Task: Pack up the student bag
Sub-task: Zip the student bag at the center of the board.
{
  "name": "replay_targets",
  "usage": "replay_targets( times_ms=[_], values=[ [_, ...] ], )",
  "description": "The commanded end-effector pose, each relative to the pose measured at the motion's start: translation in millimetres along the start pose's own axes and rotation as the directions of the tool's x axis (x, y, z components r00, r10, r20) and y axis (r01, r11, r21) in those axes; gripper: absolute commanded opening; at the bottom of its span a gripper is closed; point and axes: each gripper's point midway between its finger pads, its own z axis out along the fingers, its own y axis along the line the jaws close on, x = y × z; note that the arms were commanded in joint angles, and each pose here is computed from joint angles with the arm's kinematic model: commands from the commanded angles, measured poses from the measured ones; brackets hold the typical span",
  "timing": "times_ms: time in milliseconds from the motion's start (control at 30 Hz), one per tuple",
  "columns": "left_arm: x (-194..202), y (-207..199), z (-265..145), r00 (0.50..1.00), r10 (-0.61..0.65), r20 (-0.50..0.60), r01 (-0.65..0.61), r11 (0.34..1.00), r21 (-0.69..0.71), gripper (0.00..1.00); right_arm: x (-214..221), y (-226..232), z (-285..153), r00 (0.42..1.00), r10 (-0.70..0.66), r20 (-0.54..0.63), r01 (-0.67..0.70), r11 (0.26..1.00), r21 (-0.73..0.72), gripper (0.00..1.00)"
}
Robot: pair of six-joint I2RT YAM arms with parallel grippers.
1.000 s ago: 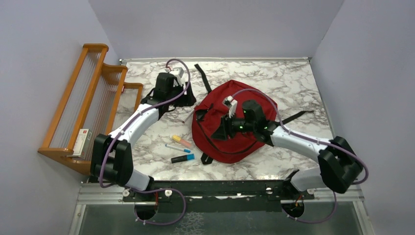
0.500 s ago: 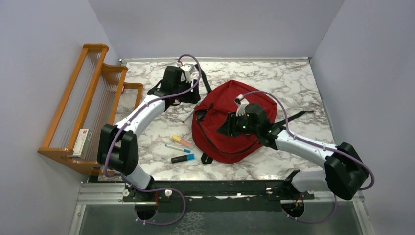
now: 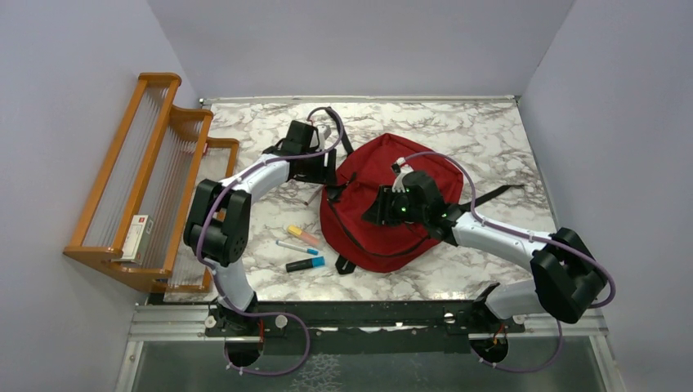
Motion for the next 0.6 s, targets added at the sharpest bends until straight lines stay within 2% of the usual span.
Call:
replay_targets(
  times_ms=[0, 133, 433, 567],
  values=[
    [-8.1, -16.3, 8.1, 1.0, -0.015, 0.0, 0.015, 0.996, 0.091, 0.7, 2.2, -0.3, 2.8, 1.0, 0.007, -0.01, -0.007, 1.0, 0.005, 0.45],
    [-12.8, -17.5, 20.4, 1.0, -0.024, -0.003, 0.024, 0.994, 0.108, 0.7, 5.8, -1.5, 3.3, 1.0, 0.004, -0.02, -0.004, 1.0, 0.003, 0.45],
    [-38.2, 1.5, 43.9, 0.995, -0.092, 0.042, 0.09, 0.995, 0.037, 0.71, 6.3, -2.0, -0.1, 1.0, -0.012, -0.024, 0.012, 1.0, 0.005, 0.45],
    [-39.8, -2.8, 53.3, 0.996, -0.086, 0.027, 0.084, 0.993, 0.08, 0.71, 7.8, -4.0, -2.5, 1.0, -0.018, -0.023, 0.018, 1.0, 0.014, 0.45]
  ],
)
